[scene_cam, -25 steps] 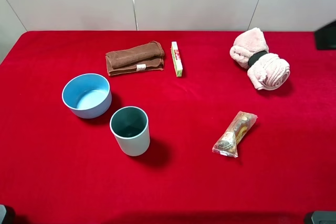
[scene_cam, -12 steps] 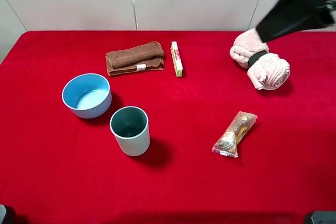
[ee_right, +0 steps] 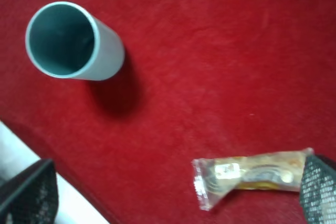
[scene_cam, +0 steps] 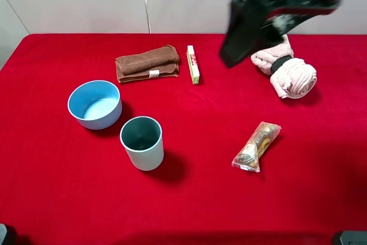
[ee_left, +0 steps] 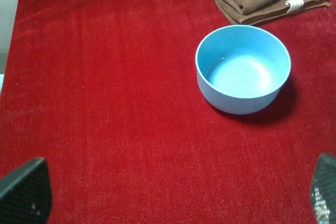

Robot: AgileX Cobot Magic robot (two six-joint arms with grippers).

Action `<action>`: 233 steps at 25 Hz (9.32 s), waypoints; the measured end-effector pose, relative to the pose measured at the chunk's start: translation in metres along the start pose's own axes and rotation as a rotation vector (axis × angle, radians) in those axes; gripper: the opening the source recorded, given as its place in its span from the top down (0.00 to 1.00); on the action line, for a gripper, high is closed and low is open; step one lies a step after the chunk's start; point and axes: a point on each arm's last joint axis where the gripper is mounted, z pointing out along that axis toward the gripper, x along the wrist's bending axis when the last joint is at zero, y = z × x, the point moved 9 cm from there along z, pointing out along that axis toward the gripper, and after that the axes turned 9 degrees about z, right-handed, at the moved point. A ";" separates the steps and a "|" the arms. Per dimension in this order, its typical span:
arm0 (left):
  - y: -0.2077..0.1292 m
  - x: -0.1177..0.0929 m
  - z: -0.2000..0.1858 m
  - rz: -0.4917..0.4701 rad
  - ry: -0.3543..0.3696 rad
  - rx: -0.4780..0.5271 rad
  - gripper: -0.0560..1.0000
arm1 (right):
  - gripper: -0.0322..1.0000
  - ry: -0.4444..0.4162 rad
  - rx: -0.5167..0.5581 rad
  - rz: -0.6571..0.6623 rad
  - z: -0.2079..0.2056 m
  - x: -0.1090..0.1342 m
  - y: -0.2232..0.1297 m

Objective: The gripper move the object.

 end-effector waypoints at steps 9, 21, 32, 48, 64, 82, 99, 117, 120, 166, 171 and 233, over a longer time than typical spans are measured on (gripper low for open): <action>0.000 0.000 0.000 -0.001 0.000 0.000 0.02 | 0.30 0.015 0.127 -0.030 0.049 0.038 -0.001; 0.000 0.000 0.000 -0.001 0.000 0.000 0.02 | 0.30 0.025 0.184 0.005 0.101 0.048 0.004; 0.000 0.000 0.000 -0.001 0.000 0.000 0.02 | 0.30 0.019 0.185 0.022 0.139 0.047 0.015; 0.000 0.000 0.000 -0.001 0.000 0.000 0.02 | 0.30 -0.013 0.214 0.018 0.186 0.039 0.016; 0.000 0.000 0.000 -0.001 0.000 0.000 0.02 | 0.30 -0.037 0.297 0.038 0.226 0.030 0.000; 0.000 0.000 0.000 -0.001 0.000 0.000 0.02 | 0.30 -0.046 0.333 0.041 0.248 0.038 -0.013; 0.000 0.000 0.000 0.000 0.000 0.000 0.02 | 0.85 -0.087 0.327 0.080 0.248 0.032 -0.013; 0.000 0.000 0.000 0.000 0.000 0.000 0.02 | 0.96 -0.083 0.343 0.090 0.244 0.034 -0.014; 0.000 0.000 0.000 0.000 0.000 0.000 0.02 | 0.96 -0.095 0.358 0.080 0.240 0.032 -0.017; 0.000 0.000 0.000 0.000 0.000 0.000 0.02 | 0.96 -0.214 0.229 0.137 0.137 -0.072 0.070; 0.000 0.000 0.000 0.000 0.000 0.000 0.02 | 0.96 -0.221 0.185 0.166 0.135 -0.093 0.079; 0.000 0.000 0.000 -0.001 0.000 0.000 0.02 | 0.44 -0.330 0.189 0.308 0.197 -0.233 0.081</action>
